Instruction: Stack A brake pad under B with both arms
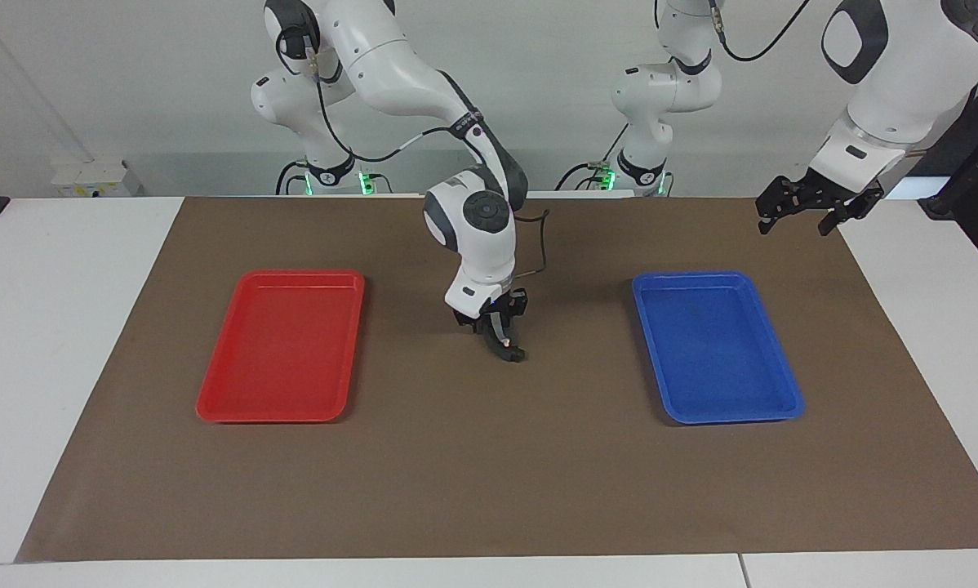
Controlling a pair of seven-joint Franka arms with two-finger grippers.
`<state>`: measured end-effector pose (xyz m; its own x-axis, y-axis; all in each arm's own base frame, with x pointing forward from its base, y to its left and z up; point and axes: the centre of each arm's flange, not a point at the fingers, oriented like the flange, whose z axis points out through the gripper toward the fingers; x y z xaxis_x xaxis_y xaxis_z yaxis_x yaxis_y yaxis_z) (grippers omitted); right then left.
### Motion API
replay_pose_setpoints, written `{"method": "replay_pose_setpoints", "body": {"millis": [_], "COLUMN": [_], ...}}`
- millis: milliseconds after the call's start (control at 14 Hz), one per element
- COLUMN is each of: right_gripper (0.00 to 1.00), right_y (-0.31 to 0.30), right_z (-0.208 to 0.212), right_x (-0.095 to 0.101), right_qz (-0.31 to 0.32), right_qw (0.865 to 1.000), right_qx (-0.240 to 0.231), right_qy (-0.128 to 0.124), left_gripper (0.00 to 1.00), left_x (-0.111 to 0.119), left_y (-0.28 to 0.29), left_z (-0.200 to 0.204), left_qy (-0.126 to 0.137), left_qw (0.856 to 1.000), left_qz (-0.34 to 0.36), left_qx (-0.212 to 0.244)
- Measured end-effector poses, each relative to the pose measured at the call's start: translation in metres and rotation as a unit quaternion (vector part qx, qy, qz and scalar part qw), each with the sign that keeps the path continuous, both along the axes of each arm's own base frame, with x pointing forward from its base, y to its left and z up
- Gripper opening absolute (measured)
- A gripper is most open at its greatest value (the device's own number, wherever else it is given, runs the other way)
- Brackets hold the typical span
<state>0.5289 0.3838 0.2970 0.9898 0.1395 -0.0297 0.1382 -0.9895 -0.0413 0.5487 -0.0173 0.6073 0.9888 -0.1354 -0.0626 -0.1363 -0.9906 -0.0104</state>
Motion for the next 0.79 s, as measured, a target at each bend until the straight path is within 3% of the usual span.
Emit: {"method": "replay_pose_setpoints", "body": {"millis": [143, 429, 643, 786], "right_gripper": [1.00, 1.00, 1.00, 1.00], "right_y": [0.000, -0.034, -0.126, -0.182], "right_z": [0.006, 0.072, 0.140, 0.175], "right_x": [0.000, 0.016, 0.047, 0.057], "right_qz": [-0.001, -0.039, -0.088, -0.124], "right_qw": [1.000, 0.999, 0.994, 0.990], "right_qx": [0.003, 0.013, -0.006, -0.015], "right_qy": [-0.004, -0.026, -0.060, -0.071], "left_gripper": [1.00, 1.00, 1.00, 1.00], "left_x": [0.000, 0.000, 0.000, 0.000], "left_y": [0.000, 0.000, 0.000, 0.000], "left_z": [0.000, 0.000, 0.000, 0.000], "left_qy": [0.000, 0.000, 0.000, 0.000], "left_qw": [1.000, 1.000, 1.000, 1.000], "left_qz": [0.000, 0.000, 0.000, 0.000], "left_qx": [0.000, 0.000, 0.000, 0.000]}}
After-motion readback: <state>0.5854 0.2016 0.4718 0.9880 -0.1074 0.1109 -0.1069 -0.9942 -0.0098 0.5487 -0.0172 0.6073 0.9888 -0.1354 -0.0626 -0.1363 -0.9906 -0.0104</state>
